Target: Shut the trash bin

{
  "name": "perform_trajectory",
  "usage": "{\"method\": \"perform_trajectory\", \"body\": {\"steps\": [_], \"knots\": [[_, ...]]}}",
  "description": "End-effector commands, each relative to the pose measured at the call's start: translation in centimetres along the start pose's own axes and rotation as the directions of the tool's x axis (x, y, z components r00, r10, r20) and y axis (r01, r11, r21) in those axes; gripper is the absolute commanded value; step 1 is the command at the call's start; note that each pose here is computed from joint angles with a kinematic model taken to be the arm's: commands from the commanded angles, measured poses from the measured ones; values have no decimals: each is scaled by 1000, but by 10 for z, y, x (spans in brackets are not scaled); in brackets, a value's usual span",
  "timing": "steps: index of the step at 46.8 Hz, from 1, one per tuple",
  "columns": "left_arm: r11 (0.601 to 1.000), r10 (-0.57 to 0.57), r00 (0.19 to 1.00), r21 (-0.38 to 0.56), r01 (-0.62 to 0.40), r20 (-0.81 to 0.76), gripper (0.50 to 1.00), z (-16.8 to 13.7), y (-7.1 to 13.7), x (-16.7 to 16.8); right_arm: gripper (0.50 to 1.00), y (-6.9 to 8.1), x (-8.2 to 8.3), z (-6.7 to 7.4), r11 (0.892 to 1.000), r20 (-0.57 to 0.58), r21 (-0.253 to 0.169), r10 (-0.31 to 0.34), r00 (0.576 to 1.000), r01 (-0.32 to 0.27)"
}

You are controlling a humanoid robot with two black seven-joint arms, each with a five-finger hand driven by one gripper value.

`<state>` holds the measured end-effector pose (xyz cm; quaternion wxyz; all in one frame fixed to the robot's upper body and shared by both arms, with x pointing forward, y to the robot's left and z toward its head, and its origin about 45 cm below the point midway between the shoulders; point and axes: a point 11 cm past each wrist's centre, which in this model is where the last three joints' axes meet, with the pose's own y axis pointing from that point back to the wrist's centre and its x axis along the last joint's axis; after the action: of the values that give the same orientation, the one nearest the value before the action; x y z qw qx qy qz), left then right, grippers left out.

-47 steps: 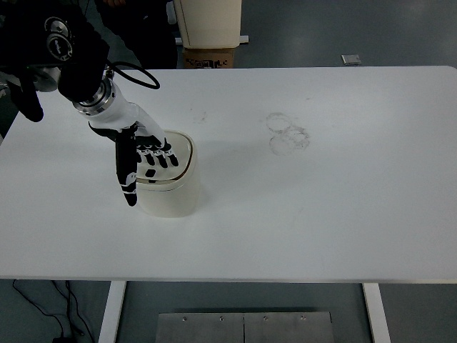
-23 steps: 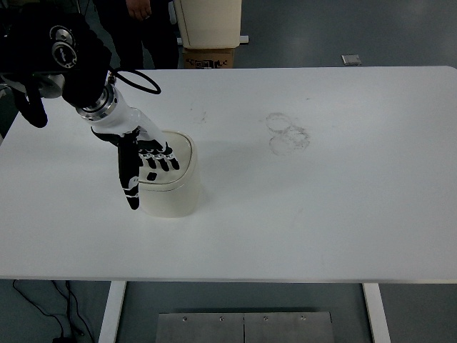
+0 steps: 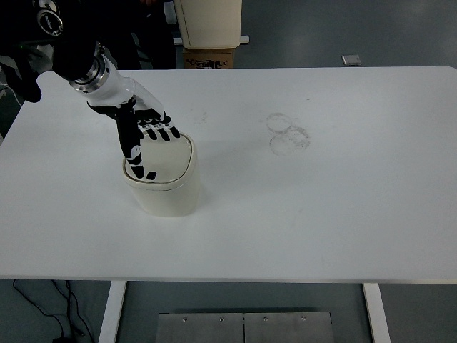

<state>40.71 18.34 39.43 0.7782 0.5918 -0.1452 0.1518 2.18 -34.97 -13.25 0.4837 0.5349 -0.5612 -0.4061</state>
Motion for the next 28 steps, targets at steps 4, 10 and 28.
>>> {"method": "perform_trajectory", "body": {"steps": [4, 10, 28], "knots": [[994, 69, 986, -69, -80, -151, 1000, -8, 6, 31, 991, 0, 0, 0, 1000, 0, 0, 0, 1000, 0], [991, 89, 960, -74, -112, -265, 1000, -41, -4, 42, 991, 0, 0, 0, 1000, 0, 0, 0, 1000, 0], [902, 216, 742, -161, -401, -634, 1000, -120, -32, 81, 991, 0, 0, 0, 1000, 0, 0, 0, 1000, 0]]}}
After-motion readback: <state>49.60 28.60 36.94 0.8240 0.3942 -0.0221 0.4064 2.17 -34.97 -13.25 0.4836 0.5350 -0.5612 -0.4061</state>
